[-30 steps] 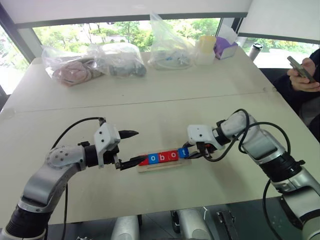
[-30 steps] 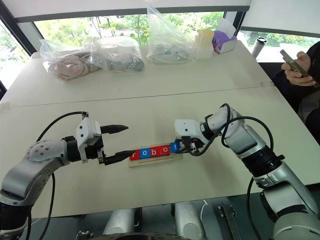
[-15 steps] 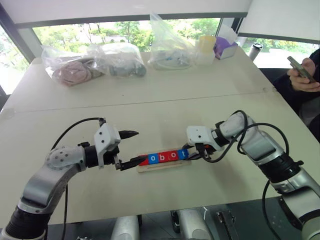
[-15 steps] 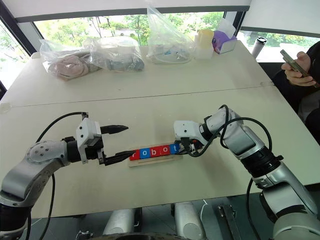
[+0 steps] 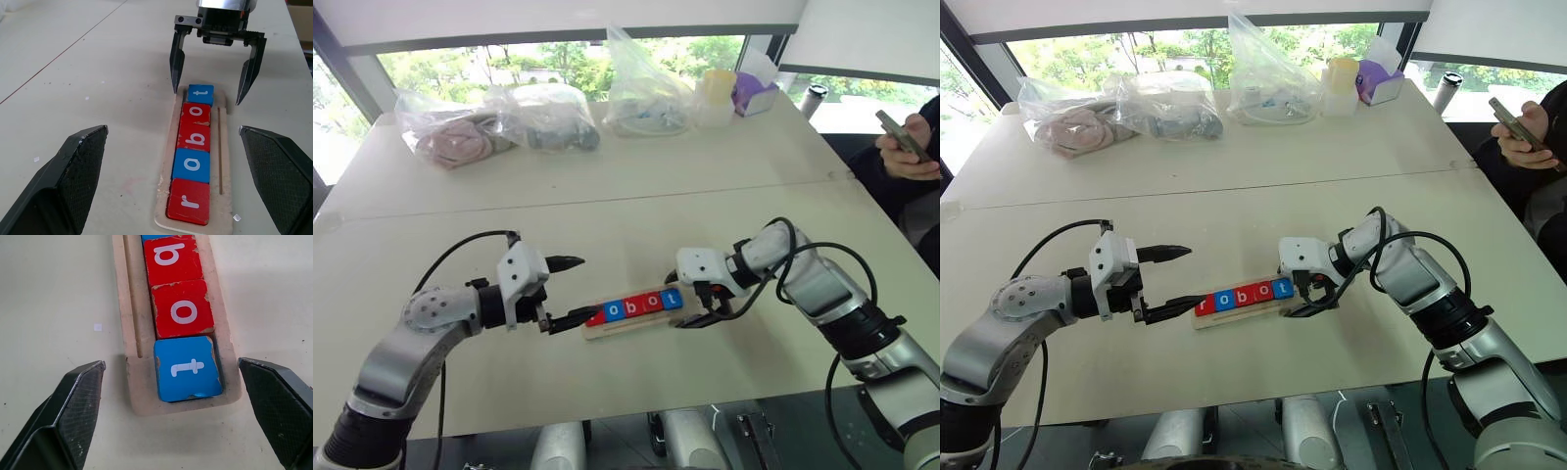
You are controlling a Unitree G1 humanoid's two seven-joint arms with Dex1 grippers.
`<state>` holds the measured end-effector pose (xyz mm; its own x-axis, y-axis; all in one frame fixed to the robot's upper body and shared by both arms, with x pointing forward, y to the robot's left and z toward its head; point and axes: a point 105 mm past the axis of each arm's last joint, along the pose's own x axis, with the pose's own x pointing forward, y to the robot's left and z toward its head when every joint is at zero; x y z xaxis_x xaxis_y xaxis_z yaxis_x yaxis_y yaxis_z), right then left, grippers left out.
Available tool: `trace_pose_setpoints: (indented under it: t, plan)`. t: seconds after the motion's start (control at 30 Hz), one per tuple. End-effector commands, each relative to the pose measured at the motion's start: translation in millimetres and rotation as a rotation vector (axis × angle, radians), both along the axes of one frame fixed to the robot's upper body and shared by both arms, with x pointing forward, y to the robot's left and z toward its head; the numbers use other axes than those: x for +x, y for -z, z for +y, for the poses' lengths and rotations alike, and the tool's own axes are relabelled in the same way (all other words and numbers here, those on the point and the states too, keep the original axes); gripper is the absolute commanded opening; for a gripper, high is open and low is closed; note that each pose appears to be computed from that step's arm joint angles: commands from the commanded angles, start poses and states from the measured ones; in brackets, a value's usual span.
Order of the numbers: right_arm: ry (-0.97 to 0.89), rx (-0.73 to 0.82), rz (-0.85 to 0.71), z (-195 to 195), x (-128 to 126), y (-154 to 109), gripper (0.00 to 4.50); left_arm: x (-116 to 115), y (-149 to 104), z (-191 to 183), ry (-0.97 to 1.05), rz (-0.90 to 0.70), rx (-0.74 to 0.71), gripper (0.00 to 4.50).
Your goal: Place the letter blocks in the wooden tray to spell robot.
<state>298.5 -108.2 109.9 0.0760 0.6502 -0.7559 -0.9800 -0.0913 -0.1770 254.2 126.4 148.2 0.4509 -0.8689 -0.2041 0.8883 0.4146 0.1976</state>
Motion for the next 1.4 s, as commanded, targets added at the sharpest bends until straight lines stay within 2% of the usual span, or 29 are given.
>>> trace_pose_setpoints:
  t: [0.03, 0.4, 0.77, 1.0, 1.1, 1.27, 1.4]
  plan:
    - [-0.003, 0.050, -0.081, 5, 7, -26, 4.45, -3, -10, -1, 0.017, -0.038, -0.014, 4.50]
    - [0.041, 0.045, -0.118, 1, 21, -20, 4.45, -3, -9, -2, 0.019, -0.036, -0.015, 4.50]
    - [0.048, 0.066, -0.158, 7, 31, -25, 4.45, -4, -9, -2, 0.012, -0.034, -0.014, 4.50]
    - [0.064, 0.119, -0.144, -2, 13, -50, 4.45, -7, -9, 2, -0.020, -0.021, -0.010, 4.50]
    - [0.139, 0.154, -0.151, -14, 0, -57, 4.45, -11, -7, 7, -0.047, -0.012, 0.003, 4.50]
    - [0.252, 0.164, -0.109, -31, -29, -52, 4.45, -26, 4, 19, -0.092, 0.041, 0.034, 4.50]
    - [0.307, 0.179, -0.090, -34, -37, -54, 4.45, -38, 7, 28, -0.113, 0.075, 0.040, 4.50]
